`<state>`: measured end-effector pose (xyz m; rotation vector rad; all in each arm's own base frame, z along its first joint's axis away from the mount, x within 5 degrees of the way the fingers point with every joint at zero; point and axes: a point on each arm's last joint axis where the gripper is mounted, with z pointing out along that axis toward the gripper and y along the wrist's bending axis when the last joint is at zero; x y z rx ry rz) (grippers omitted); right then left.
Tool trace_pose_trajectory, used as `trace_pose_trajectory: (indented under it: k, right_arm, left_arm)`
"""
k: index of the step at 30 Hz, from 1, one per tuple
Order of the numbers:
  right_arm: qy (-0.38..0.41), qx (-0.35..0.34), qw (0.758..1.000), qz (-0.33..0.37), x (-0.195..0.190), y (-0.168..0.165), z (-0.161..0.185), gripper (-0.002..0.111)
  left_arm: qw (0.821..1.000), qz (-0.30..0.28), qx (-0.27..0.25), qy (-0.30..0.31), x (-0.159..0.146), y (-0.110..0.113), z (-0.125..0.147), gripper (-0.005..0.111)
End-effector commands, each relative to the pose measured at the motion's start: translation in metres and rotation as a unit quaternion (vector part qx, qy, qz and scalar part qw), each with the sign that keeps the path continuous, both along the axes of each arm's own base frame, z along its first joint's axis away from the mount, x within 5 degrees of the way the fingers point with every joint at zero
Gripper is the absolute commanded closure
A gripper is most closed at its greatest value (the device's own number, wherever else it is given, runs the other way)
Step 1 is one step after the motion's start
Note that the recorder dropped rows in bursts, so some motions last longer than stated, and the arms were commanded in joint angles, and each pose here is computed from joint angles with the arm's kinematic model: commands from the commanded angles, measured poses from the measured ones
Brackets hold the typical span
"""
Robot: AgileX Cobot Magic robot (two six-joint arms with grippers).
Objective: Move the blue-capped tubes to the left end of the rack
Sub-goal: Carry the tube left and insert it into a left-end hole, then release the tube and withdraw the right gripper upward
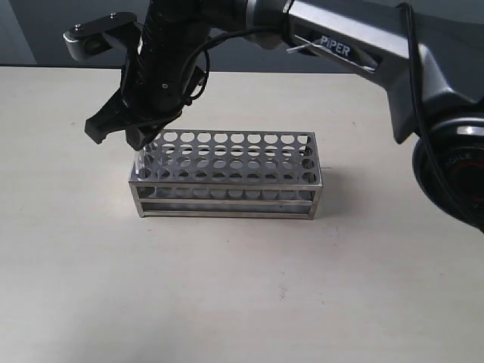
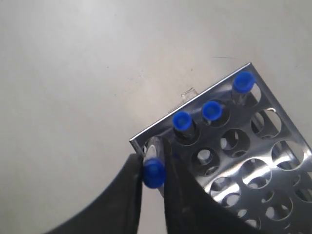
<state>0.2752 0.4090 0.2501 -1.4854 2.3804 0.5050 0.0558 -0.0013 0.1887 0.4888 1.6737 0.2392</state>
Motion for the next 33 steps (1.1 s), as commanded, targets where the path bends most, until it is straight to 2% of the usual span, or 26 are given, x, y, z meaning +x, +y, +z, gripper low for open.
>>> trace_pose_trajectory:
  k: [1,12,16,21,23,33]
  right_arm:
    - [0.0,0.015,1.0,-0.005,0.003,0.005,-0.007,0.109]
    - [0.017,0.007,1.0,-0.008,0.006,0.011,-0.031,0.108]
    - [0.023,-0.002,1.0,-0.005,0.005,0.01,-0.032,0.094]
    - [0.027,-0.009,1.0,-0.003,0.004,0.009,-0.033,0.063]
    - [0.029,-0.013,0.999,-0.005,0.004,0.008,-0.033,0.054]
    - [0.054,-0.037,0.998,-0.014,-0.003,0.0,-0.022,0.053]
  left_arm:
    - [1.0,-0.003,-0.005,-0.002,0.0,-0.001,0.002,0.106]
    - [1.0,-0.003,-0.004,-0.002,0.0,0.0,0.002,0.106]
    - [1.0,-0.003,-0.004,-0.003,0.0,-0.001,0.002,0.106]
    - [1.0,-0.003,-0.004,-0.003,0.0,-0.001,0.002,0.106]
    - [1.0,-0.003,-0.004,-0.003,0.0,-0.001,0.002,0.106]
    - [1.0,-0.003,-0.004,-0.003,0.0,-0.001,0.002,0.106]
